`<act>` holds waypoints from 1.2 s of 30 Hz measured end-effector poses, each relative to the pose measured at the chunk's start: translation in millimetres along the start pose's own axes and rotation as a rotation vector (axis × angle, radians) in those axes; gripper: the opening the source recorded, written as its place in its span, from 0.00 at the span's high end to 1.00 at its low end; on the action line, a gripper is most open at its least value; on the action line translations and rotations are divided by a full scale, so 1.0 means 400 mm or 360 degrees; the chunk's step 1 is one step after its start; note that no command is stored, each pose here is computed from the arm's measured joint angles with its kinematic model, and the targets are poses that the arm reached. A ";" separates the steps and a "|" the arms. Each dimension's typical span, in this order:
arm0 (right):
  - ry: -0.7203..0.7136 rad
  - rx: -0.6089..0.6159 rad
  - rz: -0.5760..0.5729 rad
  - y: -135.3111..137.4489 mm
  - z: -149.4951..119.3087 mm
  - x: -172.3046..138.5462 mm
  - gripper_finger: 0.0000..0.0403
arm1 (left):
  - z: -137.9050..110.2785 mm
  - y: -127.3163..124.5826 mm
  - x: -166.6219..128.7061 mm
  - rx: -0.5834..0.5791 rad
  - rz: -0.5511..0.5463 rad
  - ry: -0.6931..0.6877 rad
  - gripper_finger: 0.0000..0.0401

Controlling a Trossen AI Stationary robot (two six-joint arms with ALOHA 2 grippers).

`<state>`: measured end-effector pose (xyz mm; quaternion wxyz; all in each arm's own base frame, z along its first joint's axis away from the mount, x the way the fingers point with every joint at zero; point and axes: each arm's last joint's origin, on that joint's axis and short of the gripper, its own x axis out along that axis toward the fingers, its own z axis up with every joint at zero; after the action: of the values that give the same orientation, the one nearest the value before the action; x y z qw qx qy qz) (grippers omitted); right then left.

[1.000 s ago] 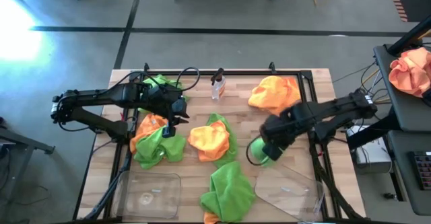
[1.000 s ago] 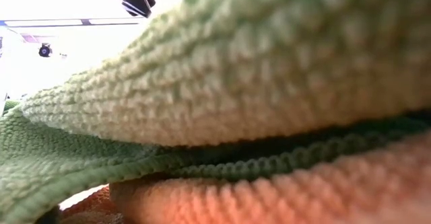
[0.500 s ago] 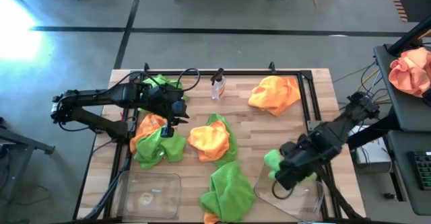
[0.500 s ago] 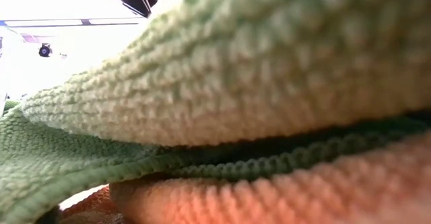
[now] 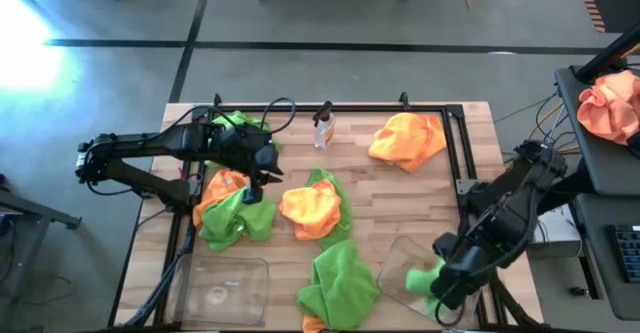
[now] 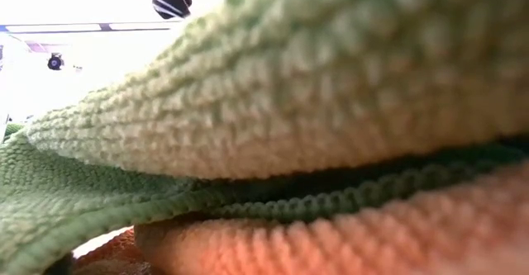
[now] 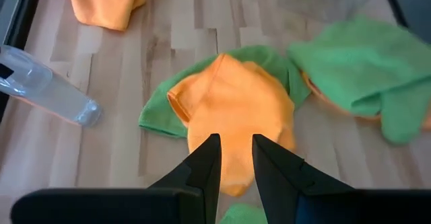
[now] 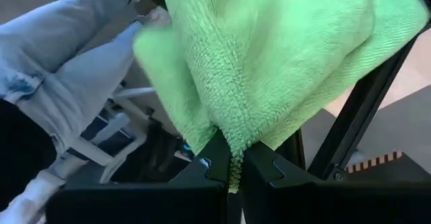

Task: Sort microfiber towel by color & place in baskets
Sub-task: Put the green microfiber cloth into the right transparent bin, then put the orange microfiber cloth into the left transparent bin

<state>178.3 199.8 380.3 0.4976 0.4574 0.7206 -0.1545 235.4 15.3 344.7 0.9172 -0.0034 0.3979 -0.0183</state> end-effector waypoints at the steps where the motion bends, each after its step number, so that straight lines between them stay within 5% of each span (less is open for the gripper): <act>1: 0.0007 -0.0010 0.0014 0.002 -0.006 0.002 0.98 | 0.002 0.000 0.000 -0.0017 -0.0001 -0.0014 0.83; 16: -0.0180 -0.0281 -0.0266 0.038 0.025 0.104 0.97 | 0.013 -0.006 0.000 -0.0155 -0.0015 -0.0084 0.83; 29: -0.0182 -0.0449 -0.0416 0.074 0.081 0.155 0.77 | 0.013 -0.007 0.000 -0.0149 -0.0017 -0.0084 0.83; 36: -0.0510 -0.0436 -0.0520 0.053 0.119 0.116 0.72 | 0.007 -0.008 0.001 -0.0139 -0.0017 -0.0043 0.83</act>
<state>219.1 202.4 323.6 0.6312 0.2331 0.7110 -0.2041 237.6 12.2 346.5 0.9214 -0.0457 0.3860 -0.0058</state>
